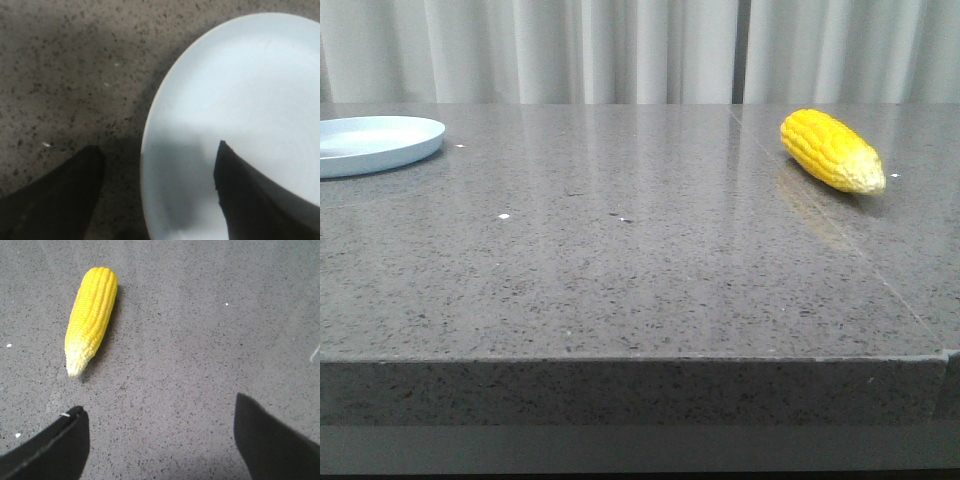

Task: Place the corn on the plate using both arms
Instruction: 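Grip the plate rim with the left gripper and slide it toward the table center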

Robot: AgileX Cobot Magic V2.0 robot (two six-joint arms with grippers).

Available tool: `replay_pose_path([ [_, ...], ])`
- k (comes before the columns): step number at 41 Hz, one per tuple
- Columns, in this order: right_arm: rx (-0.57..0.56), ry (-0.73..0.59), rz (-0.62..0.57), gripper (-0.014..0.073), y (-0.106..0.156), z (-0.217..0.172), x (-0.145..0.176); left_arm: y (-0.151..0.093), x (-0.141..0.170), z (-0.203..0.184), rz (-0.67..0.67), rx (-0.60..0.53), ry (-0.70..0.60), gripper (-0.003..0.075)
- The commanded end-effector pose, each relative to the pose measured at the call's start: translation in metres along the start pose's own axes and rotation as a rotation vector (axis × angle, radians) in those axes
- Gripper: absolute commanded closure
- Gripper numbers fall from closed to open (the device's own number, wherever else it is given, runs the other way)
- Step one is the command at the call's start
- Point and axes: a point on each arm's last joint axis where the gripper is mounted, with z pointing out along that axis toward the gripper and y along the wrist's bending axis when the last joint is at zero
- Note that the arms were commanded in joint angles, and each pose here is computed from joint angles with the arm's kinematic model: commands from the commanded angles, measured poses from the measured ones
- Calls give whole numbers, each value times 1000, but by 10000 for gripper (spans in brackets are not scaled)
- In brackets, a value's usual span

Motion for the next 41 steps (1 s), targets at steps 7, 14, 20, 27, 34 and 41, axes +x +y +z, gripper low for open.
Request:
replay_pose_path([
  [7,-6,-102,-5,-18,1,-4,-16,-14,-14,-29,12,27,-92,553],
  [14,-6,-102,-5,-18,1,-4,-16,-14,-15,-30,13,26,-98,741],
  [20,-6,-102,-5,-18,1,-4,-16,-20,-19,-40,24,48,-92,741],
  [27,-6,-102,-5,-18,1,-4,-16,-39,-29,-71,33,141,-130,741],
  [34,-6,-102,-5,-18,1,-4,-16,-80,-30,-98,140,242,-165,741],
  [41,-6,-102,-5,-18,1,-4,-16,-133,-21,-103,263,316,-137,741],
])
